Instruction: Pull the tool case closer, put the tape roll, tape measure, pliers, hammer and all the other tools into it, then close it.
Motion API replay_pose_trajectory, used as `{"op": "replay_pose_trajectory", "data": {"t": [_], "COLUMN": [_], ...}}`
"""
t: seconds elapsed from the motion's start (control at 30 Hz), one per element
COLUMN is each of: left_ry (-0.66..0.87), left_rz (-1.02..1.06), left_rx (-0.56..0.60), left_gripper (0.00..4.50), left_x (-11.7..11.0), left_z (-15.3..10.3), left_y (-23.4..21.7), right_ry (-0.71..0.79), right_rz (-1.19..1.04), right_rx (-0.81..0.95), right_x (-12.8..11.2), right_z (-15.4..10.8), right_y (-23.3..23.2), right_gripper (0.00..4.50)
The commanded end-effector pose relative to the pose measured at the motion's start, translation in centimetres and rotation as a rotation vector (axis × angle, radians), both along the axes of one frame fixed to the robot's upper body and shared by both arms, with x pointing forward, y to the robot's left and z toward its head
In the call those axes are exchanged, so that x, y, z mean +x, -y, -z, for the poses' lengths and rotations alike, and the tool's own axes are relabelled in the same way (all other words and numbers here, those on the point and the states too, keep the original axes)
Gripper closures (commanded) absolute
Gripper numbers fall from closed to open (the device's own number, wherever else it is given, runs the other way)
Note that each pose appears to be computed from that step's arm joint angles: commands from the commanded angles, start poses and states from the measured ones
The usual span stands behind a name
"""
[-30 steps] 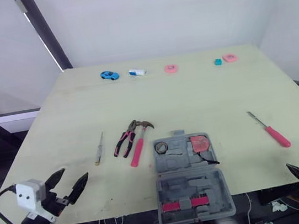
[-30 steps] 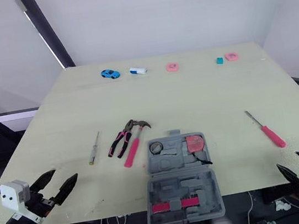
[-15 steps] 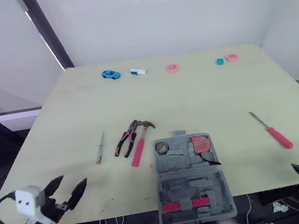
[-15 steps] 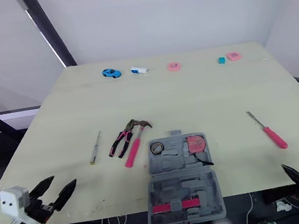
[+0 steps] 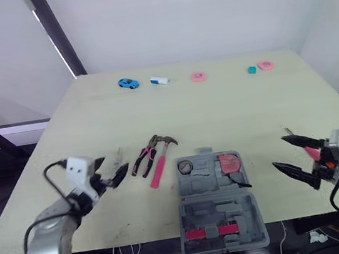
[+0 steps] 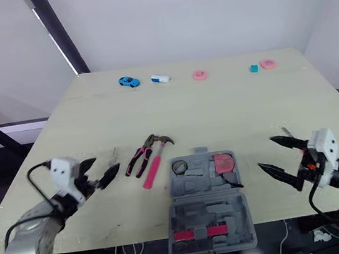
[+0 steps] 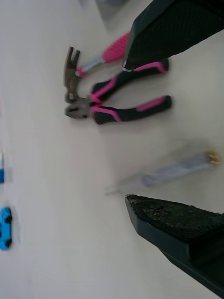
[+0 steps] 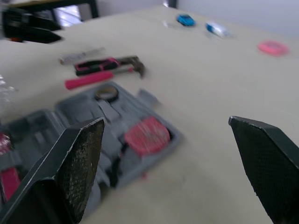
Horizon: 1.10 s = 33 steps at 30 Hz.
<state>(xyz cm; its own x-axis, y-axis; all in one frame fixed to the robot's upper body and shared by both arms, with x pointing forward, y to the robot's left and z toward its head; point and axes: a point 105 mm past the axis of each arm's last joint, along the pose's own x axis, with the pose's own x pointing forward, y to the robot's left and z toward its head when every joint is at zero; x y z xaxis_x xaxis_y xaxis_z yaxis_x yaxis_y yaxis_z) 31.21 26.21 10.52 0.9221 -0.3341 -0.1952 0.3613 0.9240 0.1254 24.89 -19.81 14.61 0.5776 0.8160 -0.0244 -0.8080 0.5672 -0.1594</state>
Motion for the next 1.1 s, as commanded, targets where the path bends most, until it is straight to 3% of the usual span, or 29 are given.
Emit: {"op": "replay_pose_trajectory", "data": {"t": [0.03,0.57,1.1], "left_ry": [-0.049,-0.254,-0.386], "left_rz": [0.006,-0.045,-0.05], "left_rx": [0.028,-0.009,0.025], "left_gripper": [0.0,0.0,0.0], "left_x": [1.1,7.5,7.9], "left_z": [-0.1,1.3,4.4], "left_y": [1.1,5.1,5.1], "right_ry": [0.033,0.081,0.106], "right_rz": [-0.026,-0.142,-0.144], "right_rx": [-0.007,-0.012,-0.03], "right_x": [0.2,0.3,0.8], "right_z": [-0.7,-1.6,-2.1], "right_y": [-0.4,-3.3,-4.3], "right_gripper": [0.04,0.04,0.04]}}
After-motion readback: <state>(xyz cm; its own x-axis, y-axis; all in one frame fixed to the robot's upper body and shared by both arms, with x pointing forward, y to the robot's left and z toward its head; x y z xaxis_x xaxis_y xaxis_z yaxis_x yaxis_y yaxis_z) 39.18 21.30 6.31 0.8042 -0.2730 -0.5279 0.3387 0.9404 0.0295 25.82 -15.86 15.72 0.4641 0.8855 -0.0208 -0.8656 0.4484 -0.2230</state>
